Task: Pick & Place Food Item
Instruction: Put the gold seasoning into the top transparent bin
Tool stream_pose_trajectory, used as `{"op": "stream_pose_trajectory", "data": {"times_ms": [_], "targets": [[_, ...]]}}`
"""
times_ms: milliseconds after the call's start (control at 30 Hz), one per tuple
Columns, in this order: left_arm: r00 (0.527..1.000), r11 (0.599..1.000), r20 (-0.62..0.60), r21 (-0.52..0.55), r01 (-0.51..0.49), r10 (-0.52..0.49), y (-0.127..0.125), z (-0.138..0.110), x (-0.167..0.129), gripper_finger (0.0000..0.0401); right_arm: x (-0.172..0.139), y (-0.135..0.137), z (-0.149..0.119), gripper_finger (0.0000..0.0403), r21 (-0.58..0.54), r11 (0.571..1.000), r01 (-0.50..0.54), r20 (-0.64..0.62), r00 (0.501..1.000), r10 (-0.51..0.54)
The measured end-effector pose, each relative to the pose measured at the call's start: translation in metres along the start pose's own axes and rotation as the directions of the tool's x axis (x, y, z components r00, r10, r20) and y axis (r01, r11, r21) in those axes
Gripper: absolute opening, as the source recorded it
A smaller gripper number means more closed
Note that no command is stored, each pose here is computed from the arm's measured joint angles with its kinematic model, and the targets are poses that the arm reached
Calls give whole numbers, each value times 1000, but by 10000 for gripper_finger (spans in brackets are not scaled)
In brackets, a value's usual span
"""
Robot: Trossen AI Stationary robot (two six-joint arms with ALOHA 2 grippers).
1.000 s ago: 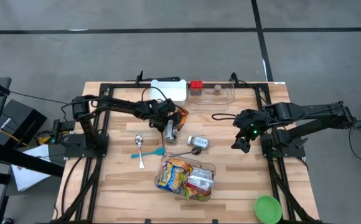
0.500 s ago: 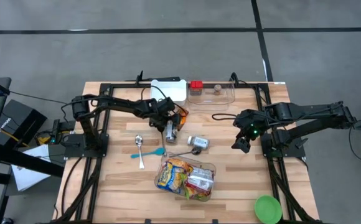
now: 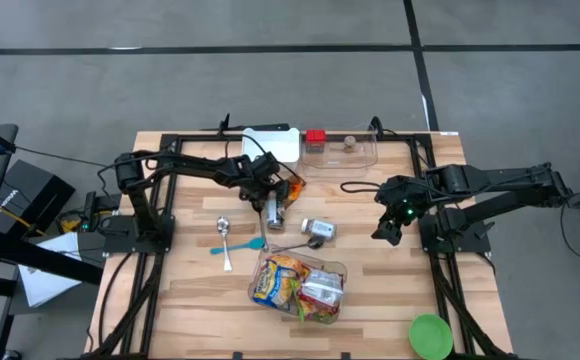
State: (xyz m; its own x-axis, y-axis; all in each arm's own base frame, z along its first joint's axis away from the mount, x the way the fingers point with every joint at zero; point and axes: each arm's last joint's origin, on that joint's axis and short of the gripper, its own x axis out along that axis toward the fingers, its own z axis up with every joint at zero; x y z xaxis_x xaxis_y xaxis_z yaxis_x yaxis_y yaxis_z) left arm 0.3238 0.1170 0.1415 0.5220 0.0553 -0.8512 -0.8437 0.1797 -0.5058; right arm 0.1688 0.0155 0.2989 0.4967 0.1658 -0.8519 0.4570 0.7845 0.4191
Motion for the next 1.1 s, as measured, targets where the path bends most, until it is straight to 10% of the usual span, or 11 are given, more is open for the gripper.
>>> {"op": "stream_pose_trajectory", "data": {"times_ms": [567,800,967,1100], "targets": [[1000,1000,12,10,-5,5,1,2,0,272,0,0,0,327,15,1000,2,1,1000,-2],[992,981,69,174,88,-101,-13,3,-15,272,0,0,0,327,16,1000,2,1,1000,-2],[971,896,111,418,150,-214,-32,-6,-45,272,0,0,0,327,30,1000,2,2,1000,-2],[929,739,219,669,78,-297,-54,-30,-68,272,0,-1,1,327,56,998,20,18,1000,-21]]}}
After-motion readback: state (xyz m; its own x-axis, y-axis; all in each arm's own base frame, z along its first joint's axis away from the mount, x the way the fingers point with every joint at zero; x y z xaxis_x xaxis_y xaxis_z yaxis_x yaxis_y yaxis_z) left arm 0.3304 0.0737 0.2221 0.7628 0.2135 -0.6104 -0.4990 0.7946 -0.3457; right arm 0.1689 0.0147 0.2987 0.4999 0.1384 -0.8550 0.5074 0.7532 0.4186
